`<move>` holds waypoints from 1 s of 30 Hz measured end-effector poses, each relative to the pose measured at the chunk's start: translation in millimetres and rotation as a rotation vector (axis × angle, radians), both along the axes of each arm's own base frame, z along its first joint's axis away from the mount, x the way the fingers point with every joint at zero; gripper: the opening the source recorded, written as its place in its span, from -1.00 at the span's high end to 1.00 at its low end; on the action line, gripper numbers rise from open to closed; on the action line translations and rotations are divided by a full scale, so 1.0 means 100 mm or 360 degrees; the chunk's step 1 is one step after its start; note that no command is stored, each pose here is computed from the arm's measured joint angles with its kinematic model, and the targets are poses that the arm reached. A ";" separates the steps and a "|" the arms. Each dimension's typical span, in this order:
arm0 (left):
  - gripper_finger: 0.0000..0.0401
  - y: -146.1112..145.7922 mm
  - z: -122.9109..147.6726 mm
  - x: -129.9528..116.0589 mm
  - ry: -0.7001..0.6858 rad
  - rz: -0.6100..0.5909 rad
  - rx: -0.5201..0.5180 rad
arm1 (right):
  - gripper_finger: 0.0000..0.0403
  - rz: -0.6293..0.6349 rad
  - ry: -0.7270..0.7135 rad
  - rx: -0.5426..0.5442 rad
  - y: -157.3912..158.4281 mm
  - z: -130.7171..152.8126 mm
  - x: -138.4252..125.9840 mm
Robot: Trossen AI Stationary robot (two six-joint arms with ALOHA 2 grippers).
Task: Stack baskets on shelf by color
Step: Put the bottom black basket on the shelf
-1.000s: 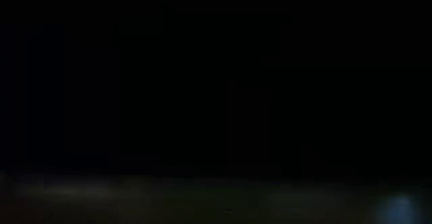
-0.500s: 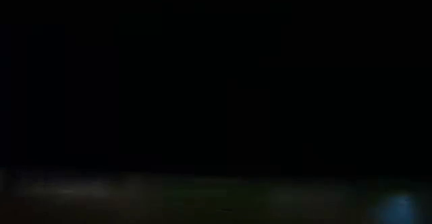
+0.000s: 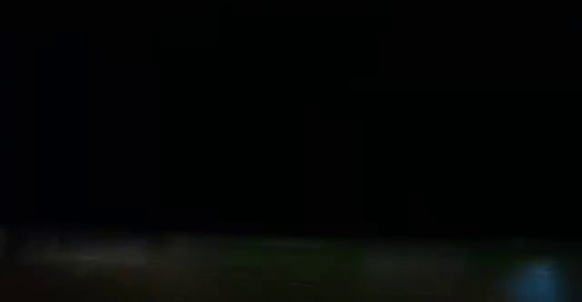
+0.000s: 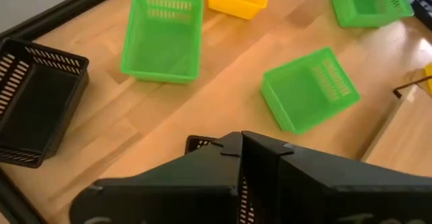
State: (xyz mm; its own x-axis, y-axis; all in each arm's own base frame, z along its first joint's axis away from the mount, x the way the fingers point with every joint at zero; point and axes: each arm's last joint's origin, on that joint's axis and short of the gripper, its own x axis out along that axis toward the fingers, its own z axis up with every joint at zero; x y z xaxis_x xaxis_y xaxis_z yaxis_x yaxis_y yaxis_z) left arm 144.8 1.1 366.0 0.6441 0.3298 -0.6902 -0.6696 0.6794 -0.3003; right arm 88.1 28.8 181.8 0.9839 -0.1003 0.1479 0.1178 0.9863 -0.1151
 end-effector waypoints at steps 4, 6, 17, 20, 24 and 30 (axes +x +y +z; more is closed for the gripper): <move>1.00 0.00 0.00 0.00 0.0010 -0.0013 0.0017 | 0.94 0.0000 0.0000 0.0000 0.00 0.00 0.00; 1.00 0.00 0.00 0.00 0.0008 -0.0009 0.0012 | 0.94 0.0000 0.0000 0.0001 0.00 0.00 0.00; 0.76 -0.01 -0.04 0.04 -0.0010 0.0121 -0.0199 | 0.94 0.0000 0.0000 0.0001 0.00 0.00 0.00; 0.63 -0.02 -0.08 0.08 0.0038 0.0133 -0.0247 | 0.94 0.0000 0.0000 0.0001 0.00 0.00 0.00; 0.55 -0.03 -0.13 0.17 0.0102 0.0124 -0.0228 | 0.94 0.0000 0.0000 0.0001 0.00 0.00 0.00; 0.55 -0.03 -0.25 0.32 0.0250 0.0178 -0.0218 | 0.94 -0.0001 0.0000 0.0000 0.00 0.00 0.00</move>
State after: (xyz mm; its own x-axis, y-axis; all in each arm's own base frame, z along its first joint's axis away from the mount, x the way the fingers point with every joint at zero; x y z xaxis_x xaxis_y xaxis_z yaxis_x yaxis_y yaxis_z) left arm 177.1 -1.7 341.2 0.4901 0.2893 -0.8223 -0.7841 0.5585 -0.2708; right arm 88.1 28.8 181.9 0.9838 -0.1007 0.1482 0.1183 0.9863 -0.1150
